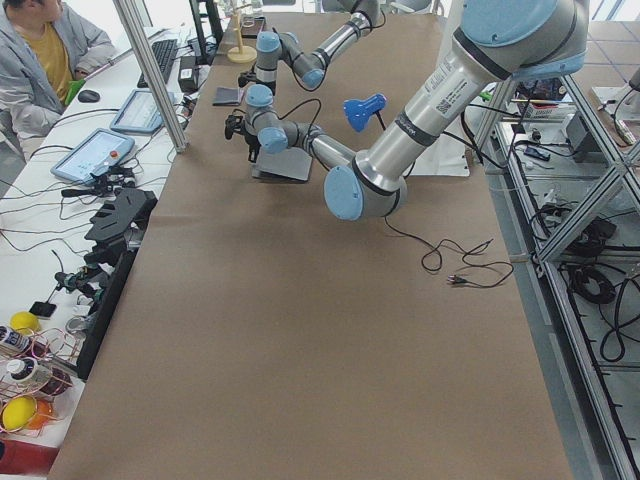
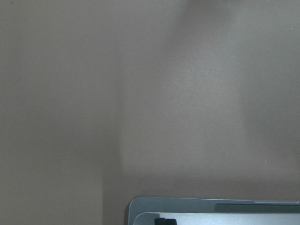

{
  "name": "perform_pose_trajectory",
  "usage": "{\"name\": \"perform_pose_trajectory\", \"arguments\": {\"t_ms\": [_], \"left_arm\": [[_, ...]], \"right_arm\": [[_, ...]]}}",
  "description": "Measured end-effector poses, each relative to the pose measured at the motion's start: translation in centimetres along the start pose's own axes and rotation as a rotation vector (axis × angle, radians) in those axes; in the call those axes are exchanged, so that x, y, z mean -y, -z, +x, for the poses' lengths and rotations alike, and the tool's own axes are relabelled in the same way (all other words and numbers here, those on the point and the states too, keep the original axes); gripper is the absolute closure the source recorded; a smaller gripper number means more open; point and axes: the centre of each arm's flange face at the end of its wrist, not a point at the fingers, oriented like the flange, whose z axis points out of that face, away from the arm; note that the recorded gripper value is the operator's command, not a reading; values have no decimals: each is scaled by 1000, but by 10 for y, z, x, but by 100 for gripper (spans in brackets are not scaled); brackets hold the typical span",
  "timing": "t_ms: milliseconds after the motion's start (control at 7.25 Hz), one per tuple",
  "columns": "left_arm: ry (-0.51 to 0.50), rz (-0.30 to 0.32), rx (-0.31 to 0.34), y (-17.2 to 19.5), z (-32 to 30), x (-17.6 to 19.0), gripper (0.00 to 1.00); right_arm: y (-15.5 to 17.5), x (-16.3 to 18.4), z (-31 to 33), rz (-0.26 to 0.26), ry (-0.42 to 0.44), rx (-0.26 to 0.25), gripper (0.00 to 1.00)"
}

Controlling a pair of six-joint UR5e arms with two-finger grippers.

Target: Close laptop

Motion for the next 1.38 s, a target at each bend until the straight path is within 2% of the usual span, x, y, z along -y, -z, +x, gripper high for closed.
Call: {"name": "perform_pose_trajectory", "arguments": {"t_ms": [276, 414, 552, 828, 966, 1103, 1379], "left_arm": [[-5, -10, 15, -14, 0, 0, 100], [-7, -11, 12, -20, 0, -1, 37], [-9, -2, 0, -15, 1, 0, 3], [-7, 7, -2, 25, -24, 13, 2], [-40, -30, 12, 61, -67, 20, 2], [-117, -61, 36, 101, -131, 20, 2], [-263, -117, 88, 158, -302, -7, 2]], "right_arm": [[-8, 2, 3, -23, -8, -10, 100], [-7, 3, 2, -36, -12, -6, 1], [6, 12, 0, -49, -17, 13, 0], [54, 51, 37, -73, -28, 61, 0], [79, 69, 93, -75, 2, 73, 0], [107, 84, 166, -70, 46, 72, 0], [159, 96, 307, -60, 167, 37, 0]]}}
